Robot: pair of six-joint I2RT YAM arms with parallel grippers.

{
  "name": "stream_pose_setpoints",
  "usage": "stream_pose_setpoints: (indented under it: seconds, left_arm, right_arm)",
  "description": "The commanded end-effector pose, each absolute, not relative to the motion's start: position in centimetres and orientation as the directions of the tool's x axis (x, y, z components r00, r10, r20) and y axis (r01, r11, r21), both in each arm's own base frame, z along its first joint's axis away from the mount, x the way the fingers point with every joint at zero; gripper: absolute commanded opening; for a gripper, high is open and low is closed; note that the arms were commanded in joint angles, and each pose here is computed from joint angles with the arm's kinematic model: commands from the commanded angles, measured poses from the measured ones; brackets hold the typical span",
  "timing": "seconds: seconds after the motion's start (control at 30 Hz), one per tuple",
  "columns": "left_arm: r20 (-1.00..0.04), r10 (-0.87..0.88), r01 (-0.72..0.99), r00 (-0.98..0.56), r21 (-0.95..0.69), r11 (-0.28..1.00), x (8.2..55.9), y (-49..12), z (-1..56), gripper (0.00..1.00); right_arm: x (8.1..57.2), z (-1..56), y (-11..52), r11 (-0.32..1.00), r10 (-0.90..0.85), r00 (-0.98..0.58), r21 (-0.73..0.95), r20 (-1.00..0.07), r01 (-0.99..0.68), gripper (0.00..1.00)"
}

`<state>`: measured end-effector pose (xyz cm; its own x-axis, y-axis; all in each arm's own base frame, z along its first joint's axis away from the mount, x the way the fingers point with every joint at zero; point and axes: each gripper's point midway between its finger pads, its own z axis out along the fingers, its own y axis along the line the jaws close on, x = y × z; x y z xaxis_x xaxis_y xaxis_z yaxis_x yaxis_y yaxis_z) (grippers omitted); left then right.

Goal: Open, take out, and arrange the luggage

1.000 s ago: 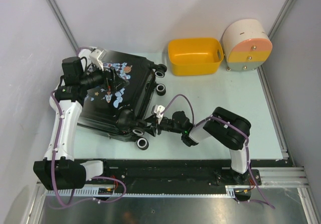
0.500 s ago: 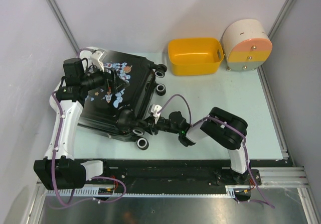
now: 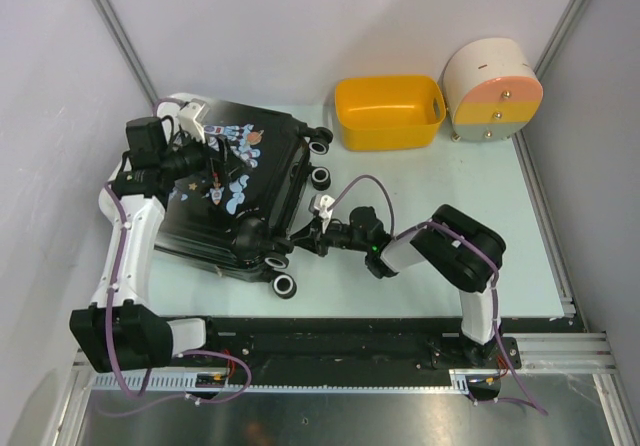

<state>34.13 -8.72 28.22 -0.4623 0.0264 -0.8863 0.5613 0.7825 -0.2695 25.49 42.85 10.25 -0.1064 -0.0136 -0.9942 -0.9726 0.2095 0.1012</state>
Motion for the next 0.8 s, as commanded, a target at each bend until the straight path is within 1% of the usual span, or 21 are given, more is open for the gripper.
stream_pose_setpoints:
  seconds: [0.0,0.13,0.23,0.37,0.43,0.5,0.53,0.6,0.77]
  left_arm:
    - [-0.893,0.061,0.537,-0.447,-0.213,0.816,35.3,-6.8,27.1,0.96]
    - [-0.886,0.058,0.523,-0.46,-0.217,0.824,35.6,-6.2,26.5,0.96]
    - [-0.884,0.059,0.524,-0.463,-0.219,0.823,35.6,-6.2,26.3,0.95]
    - [-0.881,0.064,0.522,-0.469,-0.218,0.825,35.7,-6.0,25.9,0.95]
    - [-0.881,0.062,0.523,-0.469,-0.221,0.823,35.7,-6.1,25.9,0.95]
    - [-0.879,0.062,0.523,-0.472,-0.223,0.823,35.7,-6.1,25.8,0.95]
    - [-0.879,0.061,0.523,-0.473,-0.224,0.822,35.7,-6.1,25.8,0.95]
    - [-0.88,0.064,0.522,-0.471,-0.219,0.824,35.7,-6.0,25.8,0.95]
    - [-0.882,0.07,0.523,-0.466,-0.211,0.826,35.7,-5.9,25.8,0.95]
  right_arm:
    - [29.6,13.1,40.1,0.3,0.04,-0.056,0.065,-0.998,-0.952,0.0]
    - [32.3,12.4,38.8,0.337,0.018,-0.105,0.105,-0.994,-0.936,0.0]
    - [33.6,12.4,38.1,0.335,0.022,-0.122,0.122,-0.992,-0.934,0.0]
    - [34.8,12.9,38.0,0.311,0.041,-0.183,0.186,-0.982,-0.932,0.0]
    - [35.8,13.6,38.1,0.316,0.056,-0.176,0.185,-0.983,-0.931,0.0]
    - [36.8,13.2,38.2,0.338,0.064,-0.217,0.225,-0.974,-0.914,0.0]
    - [37.9,14.0,38.4,0.351,0.081,-0.213,0.228,-0.974,-0.908,0.0]
    - [39.4,13.2,38.1,0.396,0.088,-0.261,0.274,-0.961,-0.876,0.0]
    - [42.0,13.8,37.3,0.472,0.136,-0.254,0.288,-0.957,-0.833,0.0]
